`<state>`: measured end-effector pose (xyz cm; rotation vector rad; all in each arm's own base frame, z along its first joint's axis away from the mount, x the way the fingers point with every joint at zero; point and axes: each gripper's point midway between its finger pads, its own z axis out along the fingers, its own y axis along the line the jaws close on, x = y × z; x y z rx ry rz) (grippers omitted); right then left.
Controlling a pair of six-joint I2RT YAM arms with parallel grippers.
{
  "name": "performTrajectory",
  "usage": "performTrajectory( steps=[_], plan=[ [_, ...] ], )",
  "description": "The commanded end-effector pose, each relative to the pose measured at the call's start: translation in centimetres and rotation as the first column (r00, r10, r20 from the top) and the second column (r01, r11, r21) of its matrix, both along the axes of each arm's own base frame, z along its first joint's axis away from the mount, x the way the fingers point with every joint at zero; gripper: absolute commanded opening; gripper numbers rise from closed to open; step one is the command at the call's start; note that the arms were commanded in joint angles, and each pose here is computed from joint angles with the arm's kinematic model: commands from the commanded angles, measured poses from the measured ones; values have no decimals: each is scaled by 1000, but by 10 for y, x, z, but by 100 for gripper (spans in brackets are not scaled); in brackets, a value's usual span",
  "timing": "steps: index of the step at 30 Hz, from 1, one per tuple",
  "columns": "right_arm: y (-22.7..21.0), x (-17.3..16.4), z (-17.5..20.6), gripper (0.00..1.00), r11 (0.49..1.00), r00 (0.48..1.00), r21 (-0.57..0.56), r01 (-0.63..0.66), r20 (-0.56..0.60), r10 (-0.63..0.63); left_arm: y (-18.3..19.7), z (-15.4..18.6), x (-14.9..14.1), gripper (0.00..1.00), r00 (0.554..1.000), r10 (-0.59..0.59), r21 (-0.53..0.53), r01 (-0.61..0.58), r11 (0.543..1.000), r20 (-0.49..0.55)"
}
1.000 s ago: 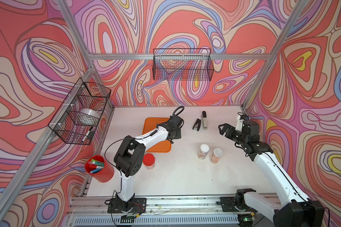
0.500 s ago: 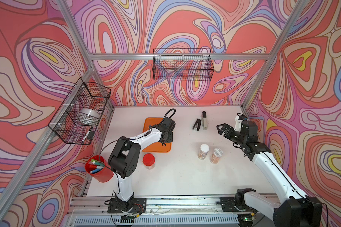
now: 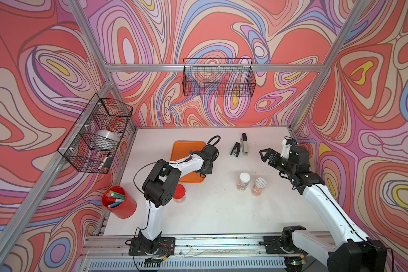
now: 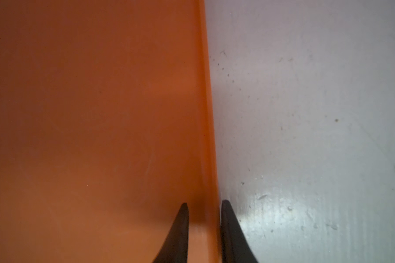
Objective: Pour the candies out of the jar
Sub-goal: Move the tray at the center of the board.
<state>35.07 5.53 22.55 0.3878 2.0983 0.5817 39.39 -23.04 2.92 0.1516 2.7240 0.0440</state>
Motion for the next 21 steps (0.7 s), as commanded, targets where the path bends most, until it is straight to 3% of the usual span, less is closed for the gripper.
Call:
performTrajectory(
  steps=[1, 9, 13, 21],
  plan=[
    [-1, -2, -3, 98, 1000, 1000, -9, 3, 4, -3, 7, -8, -1, 13, 1000, 18, 45, -17, 999, -24],
    [-2, -3, 2, 98, 1000, 1000, -11, 8, 16, -8, -11, -15, -3, 0, 999, 14, -30, -15, 999, -50],
    [-2, -4, 5, 98, 1000, 1000, -15, 9, 25, -8, -27, -14, -4, 0, 998, 4, -67, -8, 998, -62],
    [-3, -5, 6, 99, 1000, 999, -21, 13, 31, -13, -111, 7, -21, 0, 997, -36, -250, 19, 968, -66]
  ],
)
